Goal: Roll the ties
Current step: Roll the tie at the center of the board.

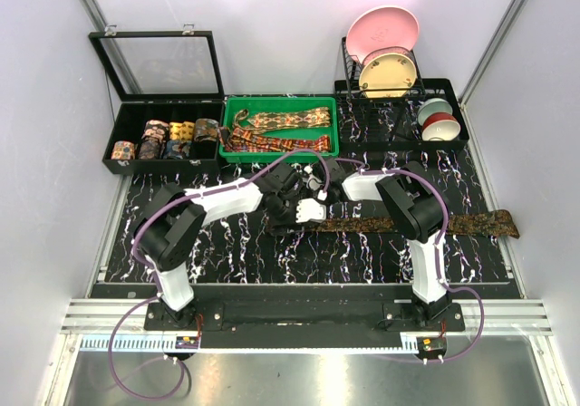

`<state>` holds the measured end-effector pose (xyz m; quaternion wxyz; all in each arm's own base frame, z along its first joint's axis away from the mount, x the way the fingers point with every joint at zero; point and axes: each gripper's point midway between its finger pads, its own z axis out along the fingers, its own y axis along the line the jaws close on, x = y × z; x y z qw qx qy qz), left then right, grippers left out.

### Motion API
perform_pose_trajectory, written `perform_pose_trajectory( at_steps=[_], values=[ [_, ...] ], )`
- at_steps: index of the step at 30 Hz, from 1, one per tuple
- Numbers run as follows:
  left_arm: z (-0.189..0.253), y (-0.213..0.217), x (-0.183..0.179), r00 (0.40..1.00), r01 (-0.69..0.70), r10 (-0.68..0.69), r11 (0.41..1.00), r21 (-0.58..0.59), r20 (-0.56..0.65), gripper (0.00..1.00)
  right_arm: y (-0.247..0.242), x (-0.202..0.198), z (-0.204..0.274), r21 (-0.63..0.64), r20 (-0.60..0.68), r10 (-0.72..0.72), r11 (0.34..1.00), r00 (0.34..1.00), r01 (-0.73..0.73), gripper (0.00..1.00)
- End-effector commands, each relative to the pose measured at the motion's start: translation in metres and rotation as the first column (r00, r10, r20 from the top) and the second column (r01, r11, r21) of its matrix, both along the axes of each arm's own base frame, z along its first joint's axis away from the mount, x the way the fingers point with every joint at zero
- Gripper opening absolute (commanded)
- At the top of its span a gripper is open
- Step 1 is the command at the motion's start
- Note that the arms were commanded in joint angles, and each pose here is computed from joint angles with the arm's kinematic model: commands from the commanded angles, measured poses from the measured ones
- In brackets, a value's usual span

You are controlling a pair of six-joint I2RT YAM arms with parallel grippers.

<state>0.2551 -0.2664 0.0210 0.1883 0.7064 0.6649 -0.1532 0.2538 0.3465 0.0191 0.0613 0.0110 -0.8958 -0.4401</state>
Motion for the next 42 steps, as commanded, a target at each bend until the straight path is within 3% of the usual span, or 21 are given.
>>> perform_pose_trajectory(
  at_steps=[1, 3, 6, 12, 23, 27, 31, 37, 42],
  values=[
    [-0.009, 0.011, 0.000, 1.000, 0.016, -0.016, 0.998, 0.061, 0.002, 0.49, 0.008, 0.003, 0.027, 0.067, 0.039, 0.000, 0.998, 0.999, -0.002, 0.03],
    [-0.010, 0.015, -0.002, 1.000, 0.017, -0.017, 0.998, 0.068, 0.002, 0.36, 0.006, 0.003, 0.035, 0.075, 0.051, -0.007, 0.997, 0.999, 0.003, 0.04],
    [-0.013, 0.022, -0.009, 0.999, 0.033, -0.033, 0.996, 0.080, -0.006, 0.29, 0.003, 0.003, 0.039, 0.073, 0.050, -0.015, 0.997, 0.999, 0.012, 0.07],
    [-0.013, 0.026, -0.014, 0.999, 0.043, -0.043, 0.996, 0.084, -0.005, 0.25, 0.001, 0.004, 0.028, 0.051, 0.044, -0.006, 0.999, 0.999, 0.003, 0.10],
    [-0.013, 0.028, -0.013, 1.000, 0.022, -0.021, 0.996, 0.085, -0.012, 0.35, -0.012, 0.012, -0.005, -0.105, 0.074, 0.033, 0.994, 0.997, -0.025, 0.06],
    [-0.003, 0.029, -0.012, 1.000, -0.016, 0.017, 0.999, 0.049, -0.016, 0.55, -0.016, 0.012, -0.014, -0.141, 0.073, 0.029, 0.990, 0.997, -0.018, 0.05],
    [0.020, 0.039, -0.002, 0.998, -0.060, 0.061, 0.998, -0.026, 0.025, 0.62, -0.018, 0.015, -0.019, -0.165, 0.079, 0.027, 0.986, 0.996, -0.014, 0.05],
    [0.022, 0.065, 0.001, 0.995, -0.084, 0.085, 0.996, -0.041, 0.045, 0.64, -0.019, 0.014, -0.023, -0.173, 0.065, 0.030, 0.985, 0.997, -0.018, 0.05],
    [0.015, 0.061, -0.001, 0.998, -0.057, 0.058, 0.998, -0.038, 0.007, 0.63, -0.018, 0.014, -0.025, -0.176, 0.059, 0.029, 0.984, 0.998, -0.018, 0.05]
  ],
)
